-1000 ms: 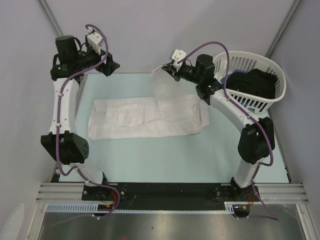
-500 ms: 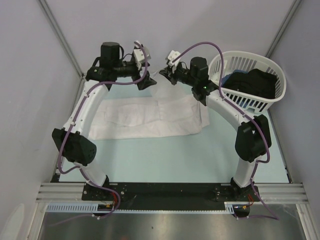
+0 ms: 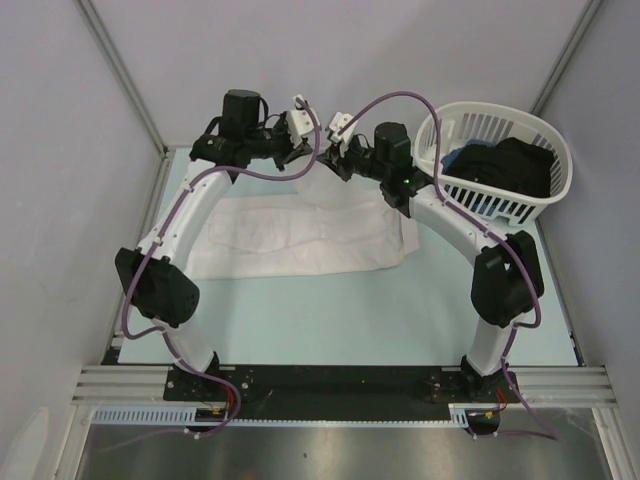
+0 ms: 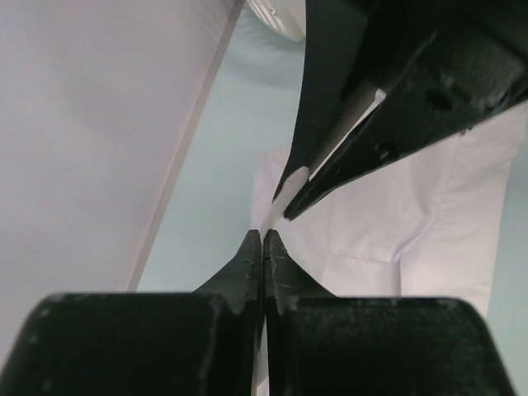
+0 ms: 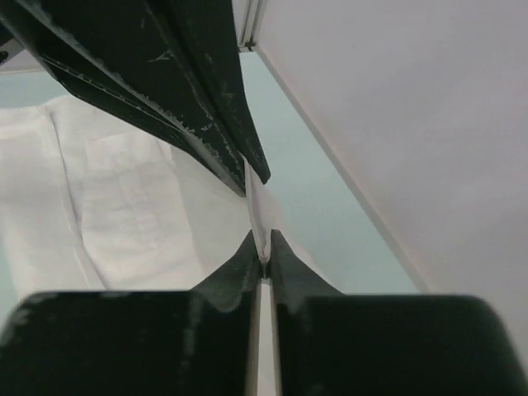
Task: Fold and stack the long sleeve shirts
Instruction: Fold the shirt
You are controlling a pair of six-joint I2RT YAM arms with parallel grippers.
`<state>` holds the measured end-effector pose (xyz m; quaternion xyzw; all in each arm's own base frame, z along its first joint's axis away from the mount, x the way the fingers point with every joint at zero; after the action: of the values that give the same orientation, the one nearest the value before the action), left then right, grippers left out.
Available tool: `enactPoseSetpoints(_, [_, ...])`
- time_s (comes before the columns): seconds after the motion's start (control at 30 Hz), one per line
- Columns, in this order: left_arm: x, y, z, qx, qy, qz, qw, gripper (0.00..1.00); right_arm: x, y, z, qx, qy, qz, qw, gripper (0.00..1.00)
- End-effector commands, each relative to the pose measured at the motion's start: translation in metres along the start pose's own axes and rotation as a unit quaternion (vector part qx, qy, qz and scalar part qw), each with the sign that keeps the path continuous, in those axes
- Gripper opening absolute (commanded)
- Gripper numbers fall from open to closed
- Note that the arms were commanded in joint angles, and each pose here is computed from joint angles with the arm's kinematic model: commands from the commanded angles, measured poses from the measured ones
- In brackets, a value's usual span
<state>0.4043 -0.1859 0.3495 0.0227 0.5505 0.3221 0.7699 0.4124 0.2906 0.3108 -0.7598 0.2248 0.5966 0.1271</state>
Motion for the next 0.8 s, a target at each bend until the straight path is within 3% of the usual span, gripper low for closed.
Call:
enactPoseSetpoints(0.0, [-0.001, 0.002, 0.008, -0.005, -0.029, 0.004, 1.000, 0.00, -0.031, 0.037, -0.013, 0.028, -0.004, -0.013, 1.000, 0.24])
enactPoseSetpoints(0.03, [0.000, 0.002, 0.009, -0.006, -0.027, 0.001, 1.000, 0.00, -0.023, 0.042, -0.012, 0.027, -0.021, 0.005, 0.999, 0.44])
enactPoseSetpoints(0.13, [0.001, 0.000, 0.014, -0.013, -0.023, -0.013, 1.000, 0.00, -0.013, 0.068, -0.019, 0.031, -0.071, 0.043, 0.996, 0.61])
enactPoseSetpoints(0.3, [0.000, 0.002, 0.033, -0.042, -0.029, -0.051, 0.997, 0.00, 0.047, 0.116, 0.000, -0.029, -0.201, 0.186, 0.961, 0.59])
enactPoseSetpoints(0.37, [-0.003, -0.001, 0.041, -0.047, -0.030, -0.067, 0.996, 0.00, 0.078, 0.133, 0.007, -0.036, -0.261, 0.240, 0.934, 0.56])
enactPoseSetpoints(0.7, [-0.005, -0.008, 0.040, -0.017, -0.051, -0.112, 0.992, 0.00, 0.169, 0.164, 0.013, -0.026, -0.403, 0.391, 0.827, 0.51])
enactPoseSetpoints(0.77, [-0.004, -0.008, 0.039, -0.008, -0.053, -0.118, 0.992, 0.00, 0.178, 0.167, 0.018, -0.029, -0.418, 0.411, 0.810, 0.45])
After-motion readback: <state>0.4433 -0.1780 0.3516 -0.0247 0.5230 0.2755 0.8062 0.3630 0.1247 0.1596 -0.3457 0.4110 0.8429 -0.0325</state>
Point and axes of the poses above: each gripper's point midway between its finger pads, its own y axis back along the fingers, its own z axis along the line the jaws close on, x = y × z, the point moved 7 cm from there along y, back along the fingers, and after that the axes turned 2 degrees about -y, right-handed, at the moved point
